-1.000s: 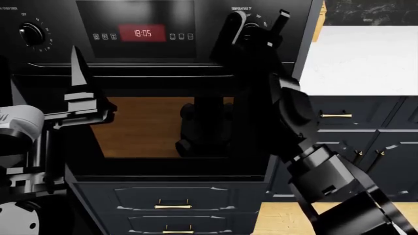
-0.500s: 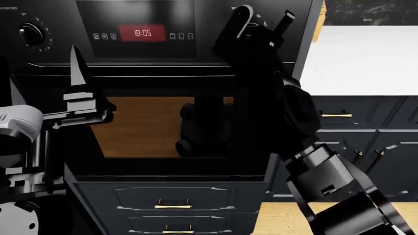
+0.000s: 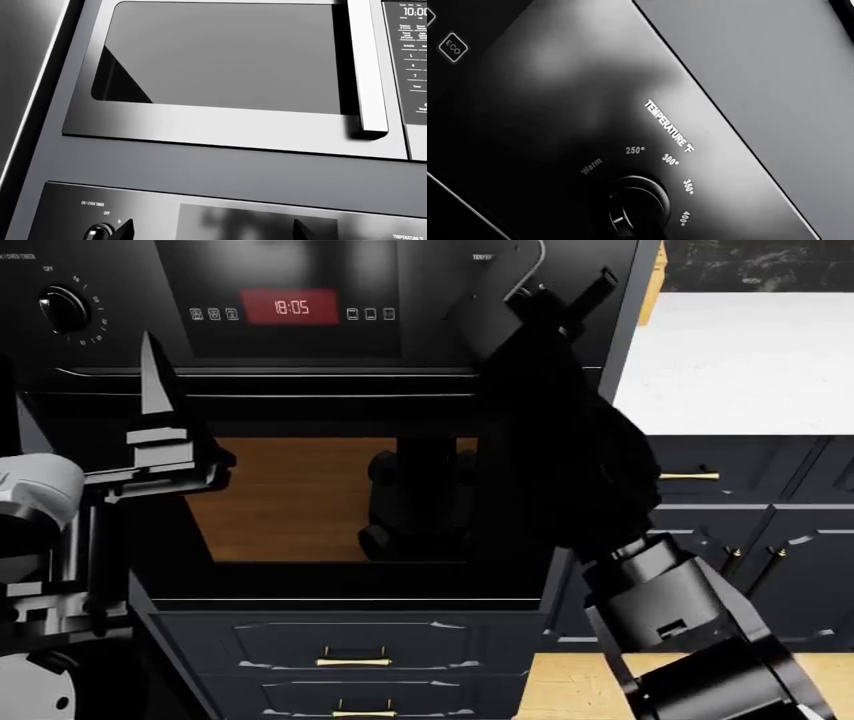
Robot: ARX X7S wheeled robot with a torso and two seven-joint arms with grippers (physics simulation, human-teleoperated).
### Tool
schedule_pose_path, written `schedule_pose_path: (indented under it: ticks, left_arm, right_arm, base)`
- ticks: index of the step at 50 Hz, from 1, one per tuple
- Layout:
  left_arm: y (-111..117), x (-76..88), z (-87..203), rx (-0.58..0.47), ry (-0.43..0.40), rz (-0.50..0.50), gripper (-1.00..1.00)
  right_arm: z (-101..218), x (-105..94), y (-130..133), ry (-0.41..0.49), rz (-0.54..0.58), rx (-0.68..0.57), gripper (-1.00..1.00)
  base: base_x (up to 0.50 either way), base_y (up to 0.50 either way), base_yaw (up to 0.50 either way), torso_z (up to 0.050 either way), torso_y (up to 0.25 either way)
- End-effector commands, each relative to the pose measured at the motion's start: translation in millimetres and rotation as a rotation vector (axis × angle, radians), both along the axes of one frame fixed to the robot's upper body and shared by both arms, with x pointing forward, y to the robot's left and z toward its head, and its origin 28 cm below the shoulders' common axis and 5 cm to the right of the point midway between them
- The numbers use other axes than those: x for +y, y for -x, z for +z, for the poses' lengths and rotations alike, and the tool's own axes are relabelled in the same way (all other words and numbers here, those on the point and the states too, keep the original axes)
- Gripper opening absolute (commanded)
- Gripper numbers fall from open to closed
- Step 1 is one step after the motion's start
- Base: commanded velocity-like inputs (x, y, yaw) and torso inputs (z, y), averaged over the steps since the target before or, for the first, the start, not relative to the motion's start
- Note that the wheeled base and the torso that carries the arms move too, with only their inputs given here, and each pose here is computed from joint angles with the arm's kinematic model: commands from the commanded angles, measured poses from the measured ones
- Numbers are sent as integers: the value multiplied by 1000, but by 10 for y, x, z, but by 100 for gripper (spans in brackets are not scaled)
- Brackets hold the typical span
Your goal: Preheat the oven by turning the temperature knob.
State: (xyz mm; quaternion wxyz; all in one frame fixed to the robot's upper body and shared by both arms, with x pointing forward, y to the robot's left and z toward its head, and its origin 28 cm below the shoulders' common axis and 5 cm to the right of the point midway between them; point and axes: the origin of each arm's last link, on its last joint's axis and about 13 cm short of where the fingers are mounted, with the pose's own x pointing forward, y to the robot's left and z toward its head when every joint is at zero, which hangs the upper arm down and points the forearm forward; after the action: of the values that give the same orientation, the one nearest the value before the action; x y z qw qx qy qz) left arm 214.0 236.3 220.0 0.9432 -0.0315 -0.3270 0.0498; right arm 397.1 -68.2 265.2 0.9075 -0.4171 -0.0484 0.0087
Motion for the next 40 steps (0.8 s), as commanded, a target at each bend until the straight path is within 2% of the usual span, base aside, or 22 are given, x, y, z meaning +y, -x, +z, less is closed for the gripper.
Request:
schedule_pose_path:
  ticks: [1,27,40]
  left_arm:
    - [1,2,2,0,1,1,100]
    - [-3,3,-3,-1,2,1,100]
    - [-8,1,5,0,3,1,100]
  right_arm:
    - [153,72,47,-85,25,-64,-100]
    - [165,91,61,-218,67,-46,-100]
    - [223,84,78,-337,87,-36,-100]
  base:
    - [-15,0,0,0,0]
    - [-4,0,-1,1,4]
    - [-4,0,0,1,4]
